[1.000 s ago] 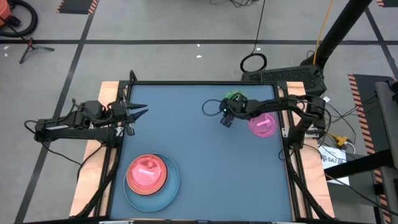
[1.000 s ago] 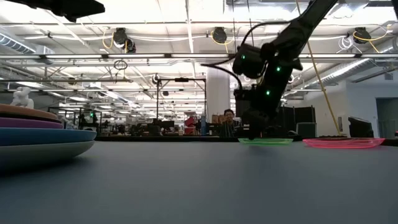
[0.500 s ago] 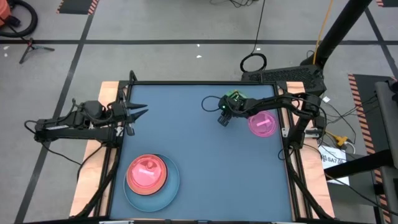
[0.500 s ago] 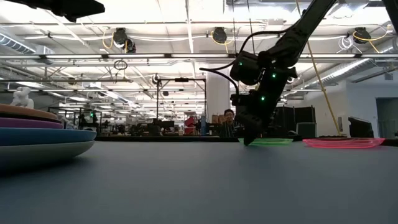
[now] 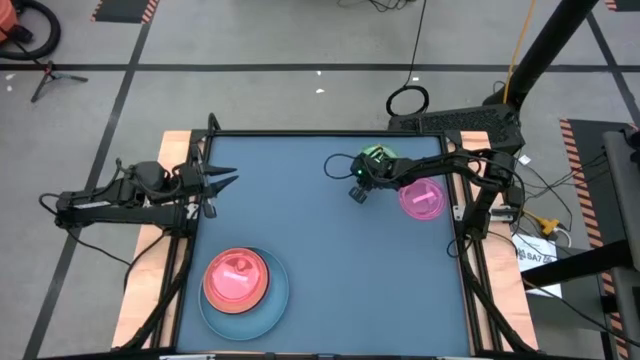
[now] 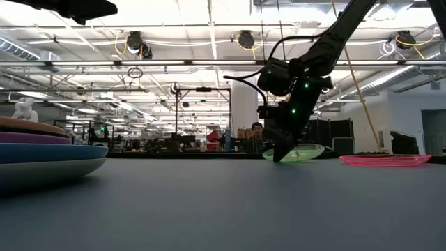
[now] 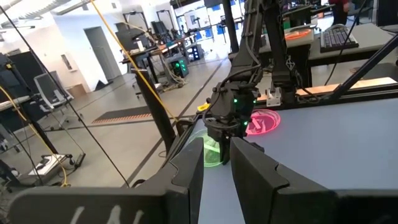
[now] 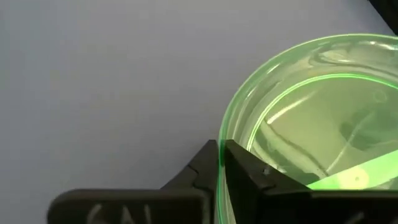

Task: Stack plastic plates
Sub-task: Stack the green plate on top of the pink transparent plate, then stack the pink plate on top of the green plate

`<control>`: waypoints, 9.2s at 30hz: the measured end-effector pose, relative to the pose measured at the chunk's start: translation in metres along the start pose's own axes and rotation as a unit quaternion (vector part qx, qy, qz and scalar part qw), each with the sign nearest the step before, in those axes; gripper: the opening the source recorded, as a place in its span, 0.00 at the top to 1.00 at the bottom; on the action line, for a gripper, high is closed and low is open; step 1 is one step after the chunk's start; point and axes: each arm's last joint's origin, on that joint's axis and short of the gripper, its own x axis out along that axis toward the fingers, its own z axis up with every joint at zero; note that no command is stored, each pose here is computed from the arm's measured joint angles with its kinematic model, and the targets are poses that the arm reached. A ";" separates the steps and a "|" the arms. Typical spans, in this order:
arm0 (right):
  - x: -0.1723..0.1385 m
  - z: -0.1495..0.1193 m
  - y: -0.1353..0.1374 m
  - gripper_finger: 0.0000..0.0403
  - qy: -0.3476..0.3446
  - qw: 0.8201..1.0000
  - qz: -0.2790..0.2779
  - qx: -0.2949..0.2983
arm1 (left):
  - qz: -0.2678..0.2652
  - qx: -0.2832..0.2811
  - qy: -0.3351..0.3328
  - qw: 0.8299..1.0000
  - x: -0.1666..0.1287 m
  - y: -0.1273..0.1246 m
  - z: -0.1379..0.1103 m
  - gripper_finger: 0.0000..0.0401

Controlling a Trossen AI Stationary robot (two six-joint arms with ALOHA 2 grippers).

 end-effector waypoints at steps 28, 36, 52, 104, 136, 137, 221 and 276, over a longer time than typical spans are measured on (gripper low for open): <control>-0.056 0.010 0.043 1.00 -0.118 0.990 0.038 -0.061 | 0.004 0.003 -0.012 1.000 0.000 0.001 0.002 0.78; -0.079 0.010 0.081 1.00 -0.197 0.973 0.093 -0.077 | 0.003 0.001 -0.011 1.000 0.000 0.001 0.002 0.78; -0.144 0.037 0.160 1.00 -0.326 0.906 0.173 -0.207 | 0.004 0.003 -0.014 1.000 0.000 0.001 0.003 0.78; -0.146 0.087 0.331 0.85 -0.382 0.764 0.305 -0.421 | 0.006 -0.012 -0.022 1.000 0.000 0.001 0.004 0.78; -0.162 0.084 0.171 0.98 0.028 0.956 0.006 -0.292 | 0.005 -0.027 -0.021 0.999 0.000 0.001 0.004 0.78; -0.163 0.079 0.161 0.99 0.041 0.959 -0.022 -0.279 | 0.005 -0.028 -0.021 0.999 0.000 0.001 0.004 0.78; -0.078 -0.102 0.039 0.62 0.091 0.962 -0.018 0.258 | 0.006 -0.050 -0.027 0.998 0.003 0.001 0.006 0.78; -0.121 0.004 0.086 0.99 -0.014 0.998 -0.035 0.042 | 0.006 -0.039 -0.027 0.999 0.003 0.001 0.006 0.78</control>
